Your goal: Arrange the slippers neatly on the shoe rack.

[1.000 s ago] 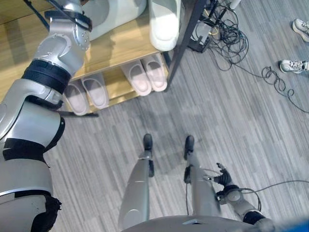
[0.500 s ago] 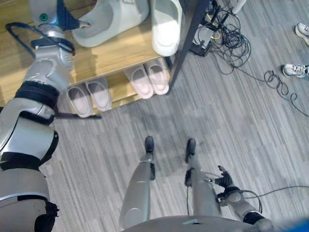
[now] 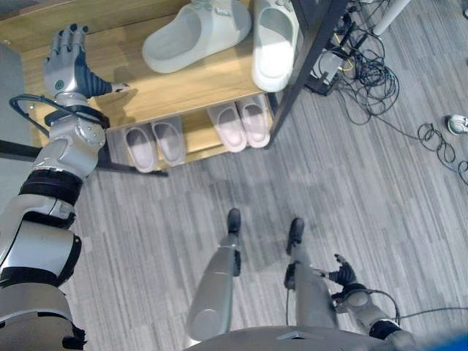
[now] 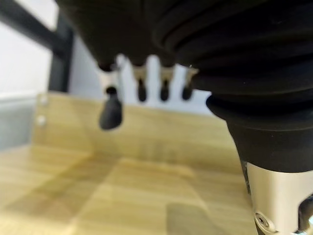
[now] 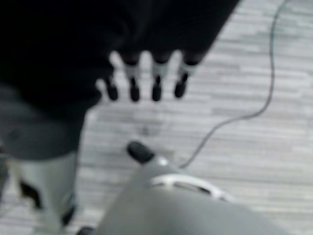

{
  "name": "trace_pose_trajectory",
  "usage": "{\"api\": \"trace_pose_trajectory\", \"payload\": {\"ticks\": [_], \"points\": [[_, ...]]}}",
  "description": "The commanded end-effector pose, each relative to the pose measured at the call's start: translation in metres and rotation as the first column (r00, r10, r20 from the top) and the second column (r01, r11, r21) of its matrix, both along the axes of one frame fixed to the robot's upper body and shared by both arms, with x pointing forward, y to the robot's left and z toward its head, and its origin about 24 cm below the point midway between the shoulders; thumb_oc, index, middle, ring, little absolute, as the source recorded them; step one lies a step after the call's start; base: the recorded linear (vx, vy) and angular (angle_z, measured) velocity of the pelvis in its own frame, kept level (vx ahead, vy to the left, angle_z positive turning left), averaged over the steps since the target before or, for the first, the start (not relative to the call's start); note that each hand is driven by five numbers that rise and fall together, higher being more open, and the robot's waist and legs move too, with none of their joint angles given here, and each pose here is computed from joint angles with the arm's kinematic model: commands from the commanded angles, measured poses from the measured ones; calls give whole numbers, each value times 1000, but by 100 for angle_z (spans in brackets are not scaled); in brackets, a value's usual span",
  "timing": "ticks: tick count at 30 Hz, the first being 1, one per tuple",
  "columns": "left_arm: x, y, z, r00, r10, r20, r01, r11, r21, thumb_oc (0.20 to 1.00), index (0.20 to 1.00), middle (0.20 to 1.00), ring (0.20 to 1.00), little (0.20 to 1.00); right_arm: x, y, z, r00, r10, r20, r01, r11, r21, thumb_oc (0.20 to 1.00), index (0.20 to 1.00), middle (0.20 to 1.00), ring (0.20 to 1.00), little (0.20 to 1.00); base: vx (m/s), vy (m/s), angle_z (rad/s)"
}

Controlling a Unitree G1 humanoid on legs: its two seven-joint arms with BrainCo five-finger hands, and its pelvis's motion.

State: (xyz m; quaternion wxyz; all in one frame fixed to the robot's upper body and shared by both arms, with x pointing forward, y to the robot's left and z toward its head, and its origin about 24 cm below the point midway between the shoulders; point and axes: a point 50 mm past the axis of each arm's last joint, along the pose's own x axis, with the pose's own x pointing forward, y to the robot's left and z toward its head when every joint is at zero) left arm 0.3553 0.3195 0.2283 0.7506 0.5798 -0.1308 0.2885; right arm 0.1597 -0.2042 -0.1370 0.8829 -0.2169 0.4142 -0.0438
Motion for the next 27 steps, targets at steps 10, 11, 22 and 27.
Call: {"api": "trace_pose_trajectory", "payload": {"ticks": [10, 11, 22, 27], "points": [[5, -27, 9, 945, -328, 1, 319, 916, -243, 1000, 1000, 1000, 1000, 1000, -8, 0, -4, 997, 54, -50, -55, 998, -26, 1000, 1000, 1000, 1000, 1000, 0, 0, 0], [5, -32, 10, 931, -365, -1, 353, 901, -253, 1000, 1000, 1000, 1000, 1000, -9, 0, -4, 997, 60, -53, -62, 998, -28, 1000, 1000, 1000, 1000, 1000, 0, 0, 0], [12, -49, 15, 871, -489, 38, 463, 795, -390, 1000, 1000, 1000, 1000, 1000, -10, -4, -5, 994, 83, -73, -86, 995, -44, 1000, 1000, 1000, 1000, 1000, 0, 0, 0], [17, -50, 15, 867, -498, -35, 447, 805, -390, 1000, 1000, 1000, 1000, 1000, -6, -4, -4, 993, 97, -73, -100, 994, -45, 1000, 1000, 1000, 1000, 1000, 0, 0, 0]]}}
